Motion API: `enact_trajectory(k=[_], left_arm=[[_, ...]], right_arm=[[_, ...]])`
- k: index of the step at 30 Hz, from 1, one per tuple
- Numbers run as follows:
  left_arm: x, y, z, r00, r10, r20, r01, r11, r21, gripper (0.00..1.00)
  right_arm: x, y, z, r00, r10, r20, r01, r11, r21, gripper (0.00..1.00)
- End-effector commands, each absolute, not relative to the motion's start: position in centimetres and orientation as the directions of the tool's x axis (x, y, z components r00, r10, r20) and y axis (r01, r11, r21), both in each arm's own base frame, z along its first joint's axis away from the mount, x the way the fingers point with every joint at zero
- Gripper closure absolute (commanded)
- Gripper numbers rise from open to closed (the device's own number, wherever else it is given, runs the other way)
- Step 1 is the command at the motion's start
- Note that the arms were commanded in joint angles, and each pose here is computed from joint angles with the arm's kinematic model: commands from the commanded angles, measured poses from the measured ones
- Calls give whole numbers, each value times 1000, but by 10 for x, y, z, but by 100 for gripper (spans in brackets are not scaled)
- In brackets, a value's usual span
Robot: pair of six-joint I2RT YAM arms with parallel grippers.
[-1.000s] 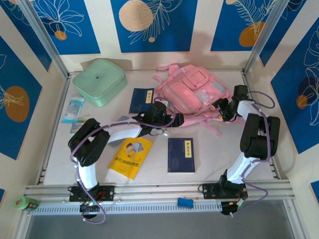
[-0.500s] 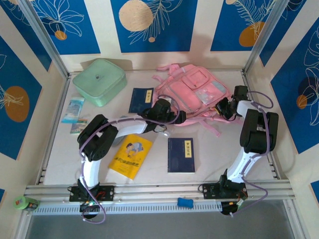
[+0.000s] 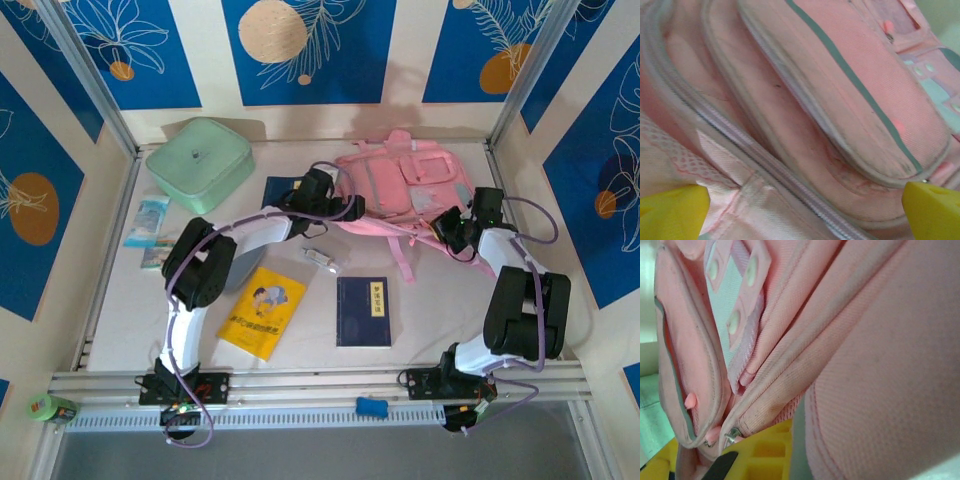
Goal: Pack the student bag
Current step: Rotate the student bag at the center of the table, then unzip the student bag at the center of the table.
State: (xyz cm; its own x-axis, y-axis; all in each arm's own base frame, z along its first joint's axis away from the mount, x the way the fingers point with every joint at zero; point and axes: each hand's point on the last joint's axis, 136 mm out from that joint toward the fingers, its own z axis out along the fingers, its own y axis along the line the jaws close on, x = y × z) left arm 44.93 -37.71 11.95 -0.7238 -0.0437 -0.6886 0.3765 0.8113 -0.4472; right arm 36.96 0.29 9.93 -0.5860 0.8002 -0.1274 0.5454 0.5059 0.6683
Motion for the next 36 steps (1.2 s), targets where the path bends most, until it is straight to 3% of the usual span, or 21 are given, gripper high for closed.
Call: enact_trajectory(k=[1, 9, 14, 20, 26, 36], left_arm=[[452, -352, 148, -696, -2, -718, 392, 837, -382, 1], [394, -355, 180, -717, 1, -697, 392, 827, -402, 1], [337, -405, 178, -728, 81, -681, 474, 777, -414, 7], [293, -458, 163, -674, 235, -700, 580, 756, -304, 19], [286, -496, 138, -617, 304, -726, 630, 744, -223, 28], [318, -516, 107, -592, 315, -742, 582, 804, -124, 41]], right_arm=[[368, 19, 121, -577, 814, -68, 523, 432, 735, 100], [367, 29, 131, -519, 853, -54, 558, 386, 735, 100], [363, 34, 128, -508, 861, -13, 592, 360, 721, 100], [361, 38, 133, -514, 858, 3, 597, 355, 720, 100], [361, 44, 135, -527, 849, 30, 602, 348, 719, 100], [358, 47, 139, -531, 846, 32, 598, 348, 722, 100]])
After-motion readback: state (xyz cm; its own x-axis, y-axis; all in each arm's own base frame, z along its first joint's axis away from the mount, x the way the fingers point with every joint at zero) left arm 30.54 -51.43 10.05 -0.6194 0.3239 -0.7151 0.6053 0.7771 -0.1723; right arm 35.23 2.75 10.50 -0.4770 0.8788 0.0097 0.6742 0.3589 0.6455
